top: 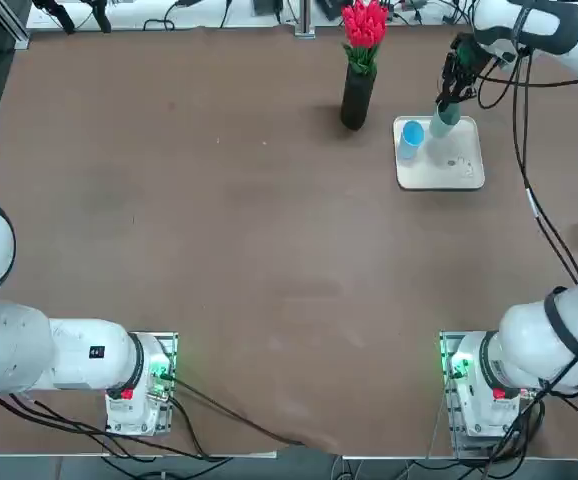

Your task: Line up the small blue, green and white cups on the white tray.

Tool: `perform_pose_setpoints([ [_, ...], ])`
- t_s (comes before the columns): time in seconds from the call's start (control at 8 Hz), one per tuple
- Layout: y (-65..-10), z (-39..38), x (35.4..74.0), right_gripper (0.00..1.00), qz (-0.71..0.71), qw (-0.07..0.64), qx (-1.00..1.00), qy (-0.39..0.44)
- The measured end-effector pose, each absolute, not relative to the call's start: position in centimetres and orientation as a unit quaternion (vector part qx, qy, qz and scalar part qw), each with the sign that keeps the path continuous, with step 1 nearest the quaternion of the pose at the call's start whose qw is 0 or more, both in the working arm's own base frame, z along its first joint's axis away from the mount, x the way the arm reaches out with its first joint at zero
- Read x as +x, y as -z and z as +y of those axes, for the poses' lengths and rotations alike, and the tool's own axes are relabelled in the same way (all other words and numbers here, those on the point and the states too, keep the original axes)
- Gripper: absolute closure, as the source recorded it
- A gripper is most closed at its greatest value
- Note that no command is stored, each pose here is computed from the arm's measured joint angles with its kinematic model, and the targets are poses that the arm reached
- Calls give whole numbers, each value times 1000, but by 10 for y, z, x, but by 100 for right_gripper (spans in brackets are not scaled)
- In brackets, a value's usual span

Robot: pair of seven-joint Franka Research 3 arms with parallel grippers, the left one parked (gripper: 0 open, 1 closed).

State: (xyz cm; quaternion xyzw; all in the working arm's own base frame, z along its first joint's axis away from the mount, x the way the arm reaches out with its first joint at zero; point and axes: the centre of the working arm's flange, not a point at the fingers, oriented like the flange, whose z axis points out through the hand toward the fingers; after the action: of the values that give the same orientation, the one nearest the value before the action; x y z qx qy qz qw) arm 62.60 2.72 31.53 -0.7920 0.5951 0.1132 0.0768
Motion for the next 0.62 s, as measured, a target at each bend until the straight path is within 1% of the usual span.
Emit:
perform_pose_setpoints([
  [0.38, -297, 20, 627, 97, 620, 68, -772, -126],
  [0.62, -276, 22, 627, 97, 622, 63, -768, -138],
])
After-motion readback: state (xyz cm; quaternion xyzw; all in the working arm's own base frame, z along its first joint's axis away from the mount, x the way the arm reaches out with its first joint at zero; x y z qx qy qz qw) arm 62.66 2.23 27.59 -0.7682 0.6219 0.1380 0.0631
